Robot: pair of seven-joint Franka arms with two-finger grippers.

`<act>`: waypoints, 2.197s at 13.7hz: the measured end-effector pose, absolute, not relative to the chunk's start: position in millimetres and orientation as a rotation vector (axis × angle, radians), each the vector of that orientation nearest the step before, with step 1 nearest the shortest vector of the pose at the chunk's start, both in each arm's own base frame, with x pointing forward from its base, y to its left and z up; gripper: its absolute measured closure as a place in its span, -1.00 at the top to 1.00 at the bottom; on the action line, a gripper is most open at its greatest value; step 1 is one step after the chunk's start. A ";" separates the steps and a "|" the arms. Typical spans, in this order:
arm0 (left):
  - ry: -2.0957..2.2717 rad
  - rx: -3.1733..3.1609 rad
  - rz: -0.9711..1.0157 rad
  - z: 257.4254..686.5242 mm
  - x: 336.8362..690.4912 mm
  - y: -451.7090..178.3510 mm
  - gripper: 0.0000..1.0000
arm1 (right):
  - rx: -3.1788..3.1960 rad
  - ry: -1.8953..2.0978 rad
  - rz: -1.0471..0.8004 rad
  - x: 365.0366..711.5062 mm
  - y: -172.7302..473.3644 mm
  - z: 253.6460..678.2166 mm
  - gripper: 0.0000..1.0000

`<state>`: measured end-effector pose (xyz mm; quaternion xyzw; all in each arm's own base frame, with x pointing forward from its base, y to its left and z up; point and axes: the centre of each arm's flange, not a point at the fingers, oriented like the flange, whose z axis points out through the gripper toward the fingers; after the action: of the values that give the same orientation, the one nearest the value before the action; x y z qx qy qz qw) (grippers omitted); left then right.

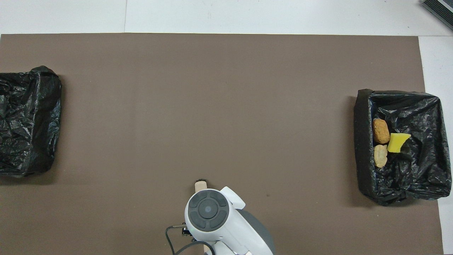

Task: Sweep and dump trash in bin
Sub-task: 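Carry the dustpan to the bin near the left gripper and tip it, then bring the dustpan back with the left gripper while the right gripper withdraws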

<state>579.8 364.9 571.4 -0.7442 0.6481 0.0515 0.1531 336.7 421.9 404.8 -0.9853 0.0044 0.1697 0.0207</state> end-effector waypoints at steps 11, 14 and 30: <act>1.758 -1.754 0.706 595.4 619.4 296.6 -0.35 | -3.127 -0.214 0.060 490.8 247.5 525.6 1.00; 1.729 -1.734 0.801 598.3 616.2 295.3 -0.35 | -3.127 -0.247 0.025 527.1 164.3 552.8 1.00; 1.989 -2.119 0.493 576.2 602.7 228.5 -0.35 | -3.127 -0.030 0.004 550.0 -40.0 583.3 1.00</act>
<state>602.7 228.5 576.2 -0.7155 0.6715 0.1664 0.0969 550.0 -40.0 583.3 -0.9999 -0.0095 0.0011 0.0073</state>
